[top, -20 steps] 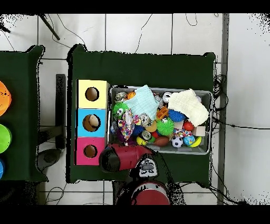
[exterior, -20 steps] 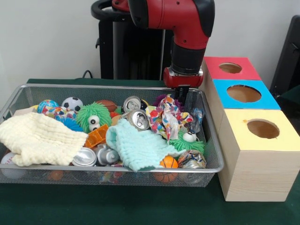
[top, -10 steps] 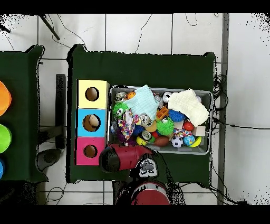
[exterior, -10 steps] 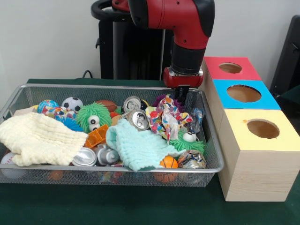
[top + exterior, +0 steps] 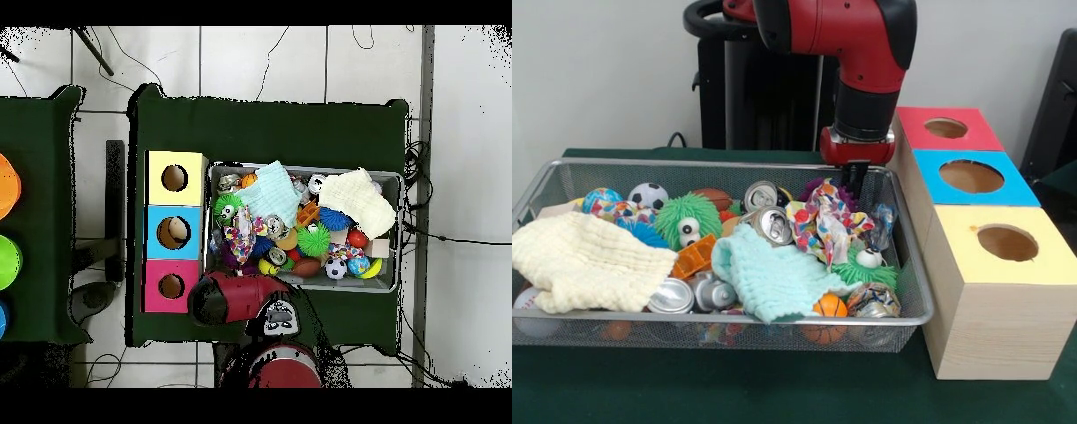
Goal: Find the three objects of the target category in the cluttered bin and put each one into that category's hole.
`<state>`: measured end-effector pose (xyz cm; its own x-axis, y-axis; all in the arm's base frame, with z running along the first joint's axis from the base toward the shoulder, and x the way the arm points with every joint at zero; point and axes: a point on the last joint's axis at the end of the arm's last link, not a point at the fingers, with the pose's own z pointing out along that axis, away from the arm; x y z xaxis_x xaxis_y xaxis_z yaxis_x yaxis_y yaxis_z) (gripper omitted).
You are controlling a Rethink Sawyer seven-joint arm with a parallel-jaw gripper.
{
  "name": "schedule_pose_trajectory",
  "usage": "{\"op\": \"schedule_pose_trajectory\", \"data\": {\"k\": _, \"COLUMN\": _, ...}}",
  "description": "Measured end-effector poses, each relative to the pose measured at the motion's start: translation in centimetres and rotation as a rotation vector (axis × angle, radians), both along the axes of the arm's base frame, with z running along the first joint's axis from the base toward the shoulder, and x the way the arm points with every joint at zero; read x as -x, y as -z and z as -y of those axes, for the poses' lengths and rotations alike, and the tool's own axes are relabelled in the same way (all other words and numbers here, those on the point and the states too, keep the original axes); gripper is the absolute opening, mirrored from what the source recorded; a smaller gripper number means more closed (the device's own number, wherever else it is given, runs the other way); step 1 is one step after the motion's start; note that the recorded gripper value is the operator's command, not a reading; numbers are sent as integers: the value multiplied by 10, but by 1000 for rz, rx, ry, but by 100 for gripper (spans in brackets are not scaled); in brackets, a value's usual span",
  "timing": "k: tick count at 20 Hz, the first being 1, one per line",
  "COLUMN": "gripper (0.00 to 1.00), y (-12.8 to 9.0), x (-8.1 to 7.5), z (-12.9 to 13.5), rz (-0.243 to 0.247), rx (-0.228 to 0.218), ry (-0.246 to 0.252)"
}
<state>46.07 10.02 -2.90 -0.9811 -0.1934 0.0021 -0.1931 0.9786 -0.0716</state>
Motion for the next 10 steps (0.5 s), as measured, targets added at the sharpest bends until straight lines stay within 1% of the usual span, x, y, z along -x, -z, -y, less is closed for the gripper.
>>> {"op": "schedule_pose_trajectory", "data": {"k": 10, "gripper": 0, "y": -3, "x": 1, "z": -4, "rz": 2, "rx": 15, "ry": 4}}
